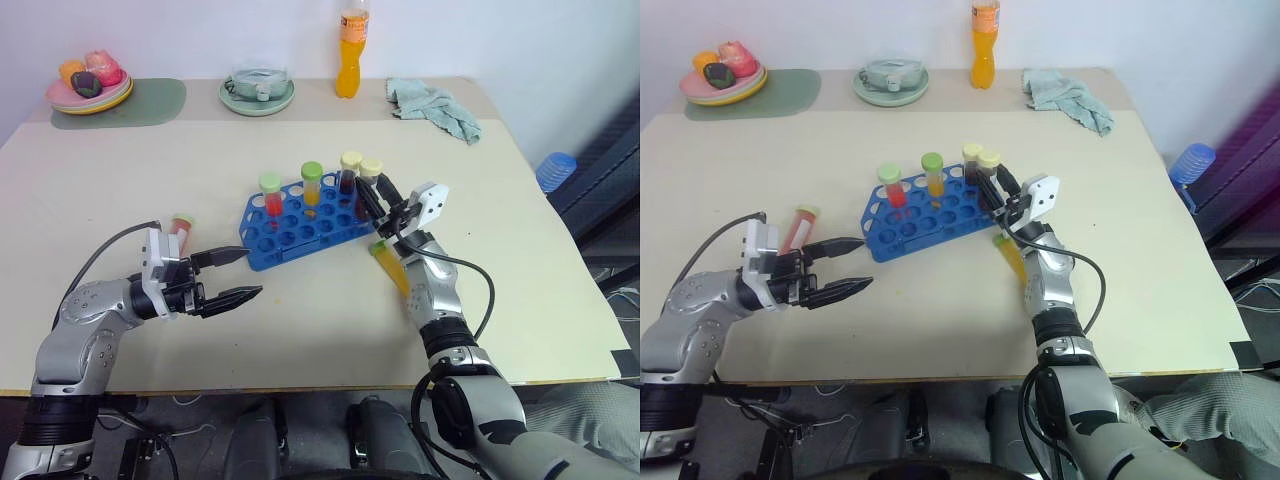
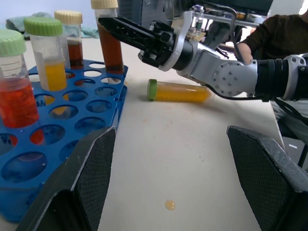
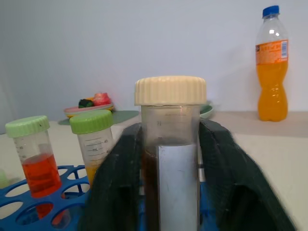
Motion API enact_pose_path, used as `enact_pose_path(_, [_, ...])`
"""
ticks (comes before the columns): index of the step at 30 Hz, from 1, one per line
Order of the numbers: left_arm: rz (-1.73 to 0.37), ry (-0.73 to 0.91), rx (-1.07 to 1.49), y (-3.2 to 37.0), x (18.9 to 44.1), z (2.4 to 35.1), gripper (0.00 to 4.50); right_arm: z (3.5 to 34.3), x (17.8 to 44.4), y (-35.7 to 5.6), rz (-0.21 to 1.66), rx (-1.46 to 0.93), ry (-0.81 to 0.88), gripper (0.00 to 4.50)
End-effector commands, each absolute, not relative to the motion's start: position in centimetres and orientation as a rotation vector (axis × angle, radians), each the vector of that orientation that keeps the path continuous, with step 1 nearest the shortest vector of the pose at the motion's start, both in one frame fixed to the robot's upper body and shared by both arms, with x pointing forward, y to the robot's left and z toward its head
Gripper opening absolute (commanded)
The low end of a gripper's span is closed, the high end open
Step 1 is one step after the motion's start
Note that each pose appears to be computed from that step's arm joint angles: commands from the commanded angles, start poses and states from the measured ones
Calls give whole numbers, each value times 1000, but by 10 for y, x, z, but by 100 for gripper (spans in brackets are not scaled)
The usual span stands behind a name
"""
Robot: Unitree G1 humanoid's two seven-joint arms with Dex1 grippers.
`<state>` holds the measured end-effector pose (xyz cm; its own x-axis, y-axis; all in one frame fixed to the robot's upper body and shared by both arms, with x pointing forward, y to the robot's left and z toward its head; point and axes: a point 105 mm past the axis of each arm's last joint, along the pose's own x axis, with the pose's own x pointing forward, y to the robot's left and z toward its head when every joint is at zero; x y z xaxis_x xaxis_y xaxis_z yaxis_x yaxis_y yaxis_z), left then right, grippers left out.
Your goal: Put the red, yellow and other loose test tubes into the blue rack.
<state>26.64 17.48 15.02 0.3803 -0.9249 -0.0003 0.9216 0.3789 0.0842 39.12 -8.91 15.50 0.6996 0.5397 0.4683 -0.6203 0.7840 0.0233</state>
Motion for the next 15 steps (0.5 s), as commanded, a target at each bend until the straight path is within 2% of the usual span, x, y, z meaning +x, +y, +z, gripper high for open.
enact_pose_path(1, [-1179,-101,94,176,264,161,377,161,388,-85,663,169,-495,382])
enact_pose_path(2, [-1179,-102,94,176,264,161,377,163,389,-86,652,149,-503,434])
enact_pose_path(3, [-1178,-103,93,176,264,161,377,163,389,-86,654,129,-502,446])
enact_pose_path(15, [-1177,-108,86,173,267,159,377,194,384,-106,699,-75,-517,446])
